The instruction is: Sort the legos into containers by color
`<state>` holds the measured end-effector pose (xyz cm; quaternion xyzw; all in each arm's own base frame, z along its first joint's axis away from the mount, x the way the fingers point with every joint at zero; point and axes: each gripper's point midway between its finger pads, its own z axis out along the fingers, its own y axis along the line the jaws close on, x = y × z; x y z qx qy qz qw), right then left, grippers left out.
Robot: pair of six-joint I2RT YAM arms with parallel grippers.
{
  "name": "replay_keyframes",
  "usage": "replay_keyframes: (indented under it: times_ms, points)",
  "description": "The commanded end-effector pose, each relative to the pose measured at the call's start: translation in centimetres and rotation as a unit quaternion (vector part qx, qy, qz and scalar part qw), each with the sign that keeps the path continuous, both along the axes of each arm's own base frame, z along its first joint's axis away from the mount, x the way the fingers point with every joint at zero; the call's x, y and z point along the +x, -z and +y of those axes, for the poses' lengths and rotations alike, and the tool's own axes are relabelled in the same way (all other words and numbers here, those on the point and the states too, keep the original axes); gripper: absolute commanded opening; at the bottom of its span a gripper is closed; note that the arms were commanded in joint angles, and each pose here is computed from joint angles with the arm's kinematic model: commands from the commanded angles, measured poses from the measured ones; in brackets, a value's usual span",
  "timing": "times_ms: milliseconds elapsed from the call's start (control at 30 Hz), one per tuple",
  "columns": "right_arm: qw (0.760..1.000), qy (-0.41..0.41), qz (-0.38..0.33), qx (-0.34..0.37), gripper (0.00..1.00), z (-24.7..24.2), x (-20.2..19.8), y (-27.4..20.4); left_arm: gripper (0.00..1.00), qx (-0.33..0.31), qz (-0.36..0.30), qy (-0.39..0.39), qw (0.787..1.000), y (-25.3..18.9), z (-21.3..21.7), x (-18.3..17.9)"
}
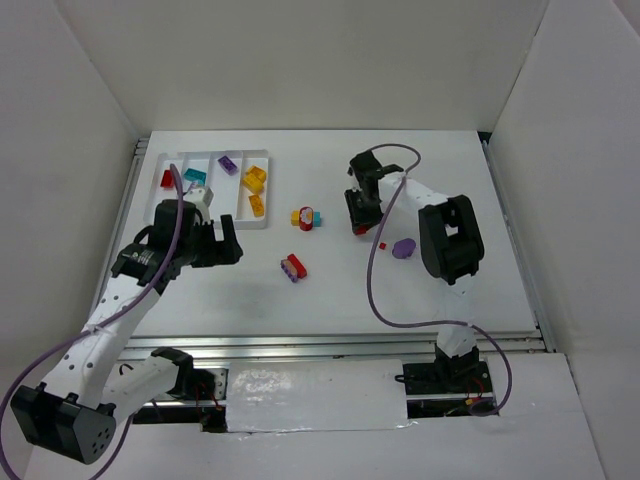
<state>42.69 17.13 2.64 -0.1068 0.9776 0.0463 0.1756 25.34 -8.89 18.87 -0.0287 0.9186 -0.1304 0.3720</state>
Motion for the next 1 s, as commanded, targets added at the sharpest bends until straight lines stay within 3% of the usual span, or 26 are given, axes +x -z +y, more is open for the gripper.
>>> replay_keyframes:
  times_ms: [0,67,133,200,233,300,333,400,433,533,667,833,967]
  points:
    - [0.995,0.004,-0.06,0.08,0.0,1.8,-0.2,-5.7,1.0,-0.026,-0.035,0.004,0.999,-1.9,-0.6,0.9]
    - [0.99,-0.014,-0.069,0.123,0.0,3.1,-1.8,-6.8,0.99,-0.066,-0.047,0.011,0.997,-3.1,-1.7,0.7]
    - [0.968,-0.068,-0.107,0.218,0.0,6.3,-3.9,-11.9,1.0,-0.136,-0.073,0.072,0.985,-5.2,-4.7,0.5]
    - [0.938,-0.129,-0.088,0.311,0.0,9.1,-8.8,-14.8,1.0,-0.196,-0.091,0.126,0.968,-6.6,-7.1,-0.4]
    - [0.918,-0.155,-0.103,0.349,0.0,10.1,-9.7,-16.5,1.0,-0.243,-0.131,0.198,0.941,-9.3,-9.2,-1.2]
    - [0.887,-0.18,-0.077,0.418,0.0,11.3,-13.7,-18.2,1.0,-0.289,-0.14,0.25,0.913,-10.0,-10.9,-2.5]
    - [0.857,-0.217,-0.082,0.46,0.0,12.3,-15.1,-20.1,0.99,-0.311,-0.164,0.284,0.892,-11.5,-11.8,-3.1]
    - [0.835,-0.217,-0.067,0.501,0.0,12.8,-18.0,-21.5,1.0,-0.321,-0.167,0.307,0.88,-11.5,-12.5,-3.8]
    - [0.816,-0.245,-0.083,0.517,0.0,13.7,-19.3,-22.8,1.0,-0.324,-0.169,0.308,0.878,-11.6,-12.6,-3.8]
    - [0.788,-0.272,-0.097,0.545,0.0,15.1,-22.8,-25.3,1.0,-0.336,-0.17,0.323,0.868,-11.7,-13.2,-4.3]
    - [0.761,-0.312,-0.096,0.56,0.0,17.0,-25.5,-28.2,0.99,-0.345,-0.179,0.351,0.852,-12.5,-13.9,-5.4]
    - [0.748,-0.316,-0.111,0.574,0.0,17.4,-26.2,-29.8,0.99,-0.324,-0.155,0.334,0.872,-11.2,-13.5,-5.2]
    - [0.739,-0.324,-0.102,0.582,0.0,17.8,-26.6,-30.1,0.93,-0.338,-0.15,0.346,0.863,-11.5,-13.8,-5.8]
